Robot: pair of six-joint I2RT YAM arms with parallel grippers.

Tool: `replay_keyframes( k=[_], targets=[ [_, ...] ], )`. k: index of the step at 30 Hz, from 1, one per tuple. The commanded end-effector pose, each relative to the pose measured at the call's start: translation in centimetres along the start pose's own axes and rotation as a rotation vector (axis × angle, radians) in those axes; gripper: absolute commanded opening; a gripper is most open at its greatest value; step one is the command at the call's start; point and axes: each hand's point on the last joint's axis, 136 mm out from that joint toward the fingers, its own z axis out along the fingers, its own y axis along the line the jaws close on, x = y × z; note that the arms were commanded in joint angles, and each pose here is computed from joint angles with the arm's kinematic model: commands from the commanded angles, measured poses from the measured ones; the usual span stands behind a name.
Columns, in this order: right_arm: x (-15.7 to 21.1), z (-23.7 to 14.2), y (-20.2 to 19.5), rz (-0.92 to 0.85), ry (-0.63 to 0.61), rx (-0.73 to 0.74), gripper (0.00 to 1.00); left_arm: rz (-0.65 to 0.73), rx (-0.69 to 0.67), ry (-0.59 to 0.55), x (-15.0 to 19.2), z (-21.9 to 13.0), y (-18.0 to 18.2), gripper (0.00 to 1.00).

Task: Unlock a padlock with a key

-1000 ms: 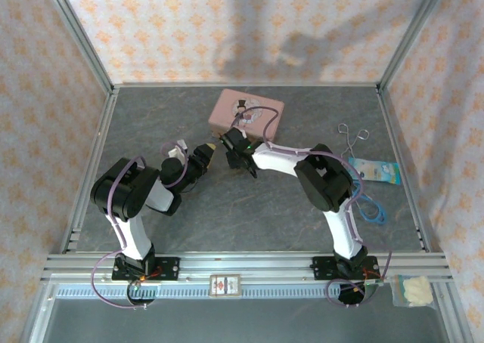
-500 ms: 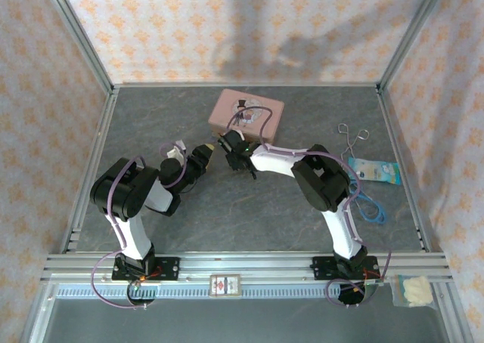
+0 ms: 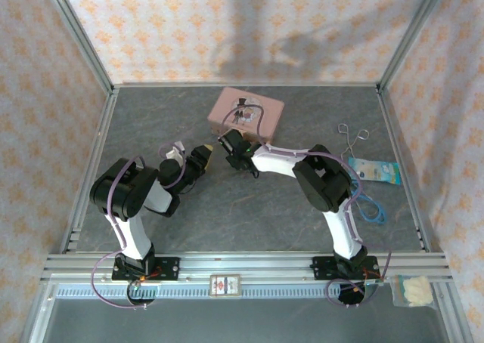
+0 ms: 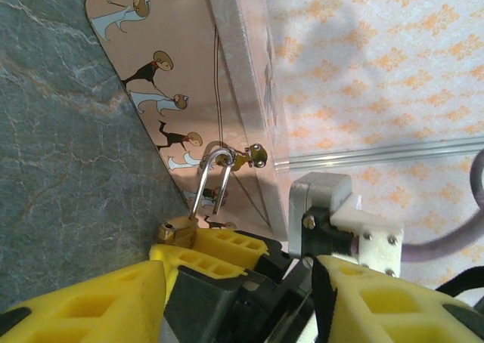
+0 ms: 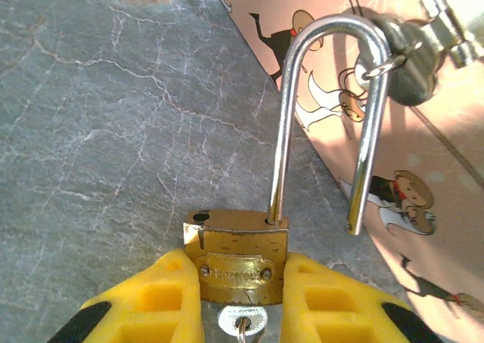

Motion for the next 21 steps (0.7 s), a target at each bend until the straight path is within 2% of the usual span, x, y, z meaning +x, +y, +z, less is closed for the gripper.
replay_keyframes(
  k=[1, 5, 15, 21],
  targets=[
    [-3.0, -1.8, -1.5, -0.104, -0.100, 0.029, 0.17, 0.008, 0.068, -0.006, -0.4, -0.3, -1.8, 0.51],
    [-3.8, -1.3, -1.1, -0.195, -0.120, 0.010, 0.09, 0.012, 0.073, -0.008, -0.6, -0.4, -2.1, 0.51],
    [-7.0, -1.6, -2.1, -0.268, -0.255, 0.001, 0.07, 0.028, 0.055, -0.016, -0.8, -0.9, -2.0, 0.51],
    [-8.4, -1.1, -1.5, -0.290, -0.264, -0.019, 0.05, 0.022, 0.062, -0.017, -0.8, -1.1, -2.1, 0.51]
  ],
)
